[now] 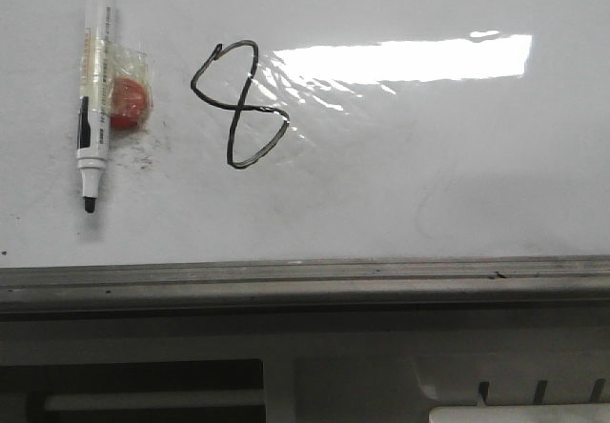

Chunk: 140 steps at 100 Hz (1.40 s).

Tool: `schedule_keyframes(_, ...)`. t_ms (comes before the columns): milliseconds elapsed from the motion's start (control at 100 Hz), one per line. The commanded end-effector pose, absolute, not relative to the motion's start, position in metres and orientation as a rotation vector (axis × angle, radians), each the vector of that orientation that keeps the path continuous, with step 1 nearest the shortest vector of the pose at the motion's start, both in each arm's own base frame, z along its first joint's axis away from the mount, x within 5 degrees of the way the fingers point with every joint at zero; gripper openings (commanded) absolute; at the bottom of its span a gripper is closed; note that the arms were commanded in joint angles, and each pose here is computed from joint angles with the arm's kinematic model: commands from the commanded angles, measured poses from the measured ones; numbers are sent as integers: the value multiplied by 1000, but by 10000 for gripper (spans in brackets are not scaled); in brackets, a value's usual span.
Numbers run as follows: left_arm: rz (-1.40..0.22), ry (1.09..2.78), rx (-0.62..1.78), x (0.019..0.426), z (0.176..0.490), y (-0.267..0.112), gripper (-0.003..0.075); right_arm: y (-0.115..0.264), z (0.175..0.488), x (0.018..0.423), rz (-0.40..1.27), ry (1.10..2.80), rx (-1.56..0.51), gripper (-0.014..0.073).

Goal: Write number 8 on whiteboard

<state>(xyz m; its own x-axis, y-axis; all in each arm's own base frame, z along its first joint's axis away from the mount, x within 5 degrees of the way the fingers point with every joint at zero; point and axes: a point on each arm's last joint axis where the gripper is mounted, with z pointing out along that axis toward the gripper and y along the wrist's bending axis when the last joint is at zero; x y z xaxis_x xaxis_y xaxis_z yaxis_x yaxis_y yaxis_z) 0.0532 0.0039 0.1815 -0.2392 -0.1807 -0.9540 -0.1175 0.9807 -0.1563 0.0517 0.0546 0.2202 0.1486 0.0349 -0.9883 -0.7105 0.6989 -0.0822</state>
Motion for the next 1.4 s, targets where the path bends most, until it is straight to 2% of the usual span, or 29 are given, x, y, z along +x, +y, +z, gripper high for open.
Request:
schedule_keyframes(0, -64, 1783, -221, 53, 176, 4, -20, 49, 235, 52, 555, 1144, -515, -64)
schedule_keyframes(310, -64, 1783, -221, 53, 176, 4, -20, 17, 237, 68, 108, 1196, -194, -64)
schedule_keyframes(430, -64, 1783, -221, 53, 176, 4, -20, 6, 232, 72, 22, 1276, -75, -64)
schedule_keyframes(550, -64, 1783, -221, 53, 176, 4, -20, -1, 218, 74, -48, 1430, -2, -64)
schedule_keyframes(670, -64, 1783, -221, 53, 176, 4, -20, -6, 206, 69, -82, 1550, 59, -64)
schedule_keyframes(850, -64, 1783, -221, 53, 176, 4, -20, -7, 196, 58, -103, 1615, 85, -64)
schedule_keyframes(1040, -66, 1783, -223, 53, 176, 4, -20, -9, 180, 52, -118, 1774, 120, -64)
schedule_keyframes(1390, -66, 1783, -223, 53, 176, 4, -20, -10, 180, 52, -123, 1775, 116, -64)
